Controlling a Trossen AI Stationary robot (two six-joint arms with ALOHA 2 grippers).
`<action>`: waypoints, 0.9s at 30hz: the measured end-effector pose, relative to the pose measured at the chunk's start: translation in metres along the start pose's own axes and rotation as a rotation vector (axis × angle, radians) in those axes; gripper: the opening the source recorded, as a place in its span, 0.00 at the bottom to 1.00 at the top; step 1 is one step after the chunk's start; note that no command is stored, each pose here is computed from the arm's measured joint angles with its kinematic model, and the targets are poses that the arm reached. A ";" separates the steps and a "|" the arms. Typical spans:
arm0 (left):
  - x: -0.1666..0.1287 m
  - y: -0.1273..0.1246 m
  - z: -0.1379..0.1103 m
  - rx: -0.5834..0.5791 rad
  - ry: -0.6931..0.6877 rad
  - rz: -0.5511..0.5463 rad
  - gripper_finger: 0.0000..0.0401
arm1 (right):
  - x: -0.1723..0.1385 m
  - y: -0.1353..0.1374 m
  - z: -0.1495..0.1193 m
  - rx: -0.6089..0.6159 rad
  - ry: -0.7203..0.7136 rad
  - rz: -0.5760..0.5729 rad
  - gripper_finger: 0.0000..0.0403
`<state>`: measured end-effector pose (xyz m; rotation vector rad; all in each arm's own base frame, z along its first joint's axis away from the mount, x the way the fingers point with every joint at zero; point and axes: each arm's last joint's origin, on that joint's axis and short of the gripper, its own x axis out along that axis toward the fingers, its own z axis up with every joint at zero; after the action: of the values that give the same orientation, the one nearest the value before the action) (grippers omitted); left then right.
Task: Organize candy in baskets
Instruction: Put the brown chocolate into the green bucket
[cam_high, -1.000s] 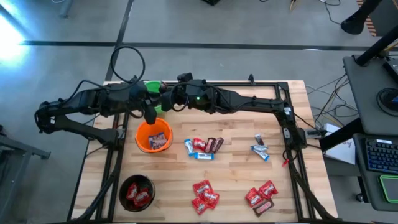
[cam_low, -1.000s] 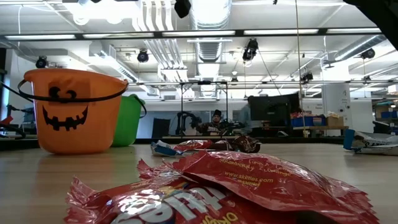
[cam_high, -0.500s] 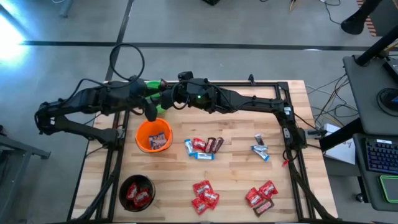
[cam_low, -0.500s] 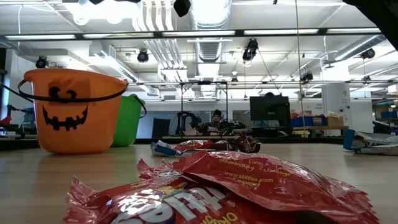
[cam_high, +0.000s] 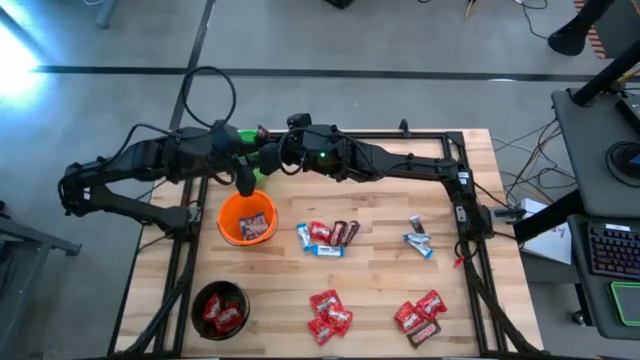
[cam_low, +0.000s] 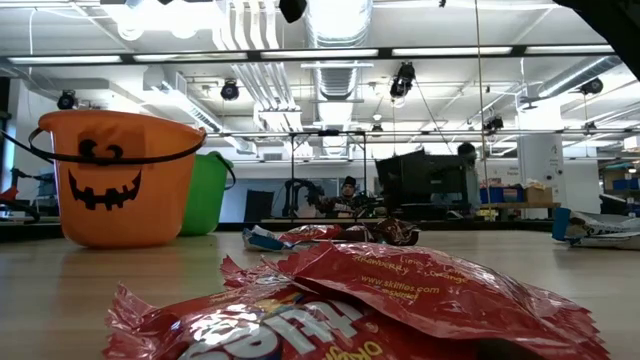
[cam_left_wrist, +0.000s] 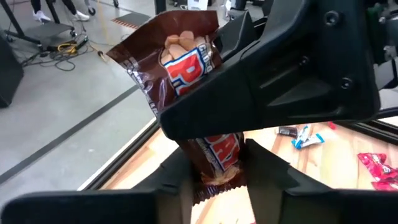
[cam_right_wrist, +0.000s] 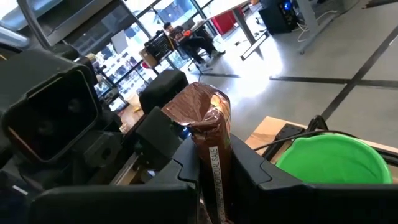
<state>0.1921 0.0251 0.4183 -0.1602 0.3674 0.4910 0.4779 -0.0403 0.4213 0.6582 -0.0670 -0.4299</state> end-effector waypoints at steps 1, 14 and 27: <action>-0.001 0.000 0.001 0.009 0.003 0.000 0.17 | 0.000 0.000 0.000 0.000 0.000 0.000 0.08; -0.010 0.007 0.007 0.025 0.036 0.014 0.00 | 0.000 -0.001 -0.001 -0.021 0.013 -0.008 0.08; -0.010 0.007 0.006 0.034 0.050 0.016 0.00 | 0.000 0.000 -0.002 -0.056 0.036 0.018 0.33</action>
<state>0.1822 0.0287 0.4273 -0.1372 0.4258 0.4971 0.4781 -0.0394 0.4196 0.6094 -0.0265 -0.4009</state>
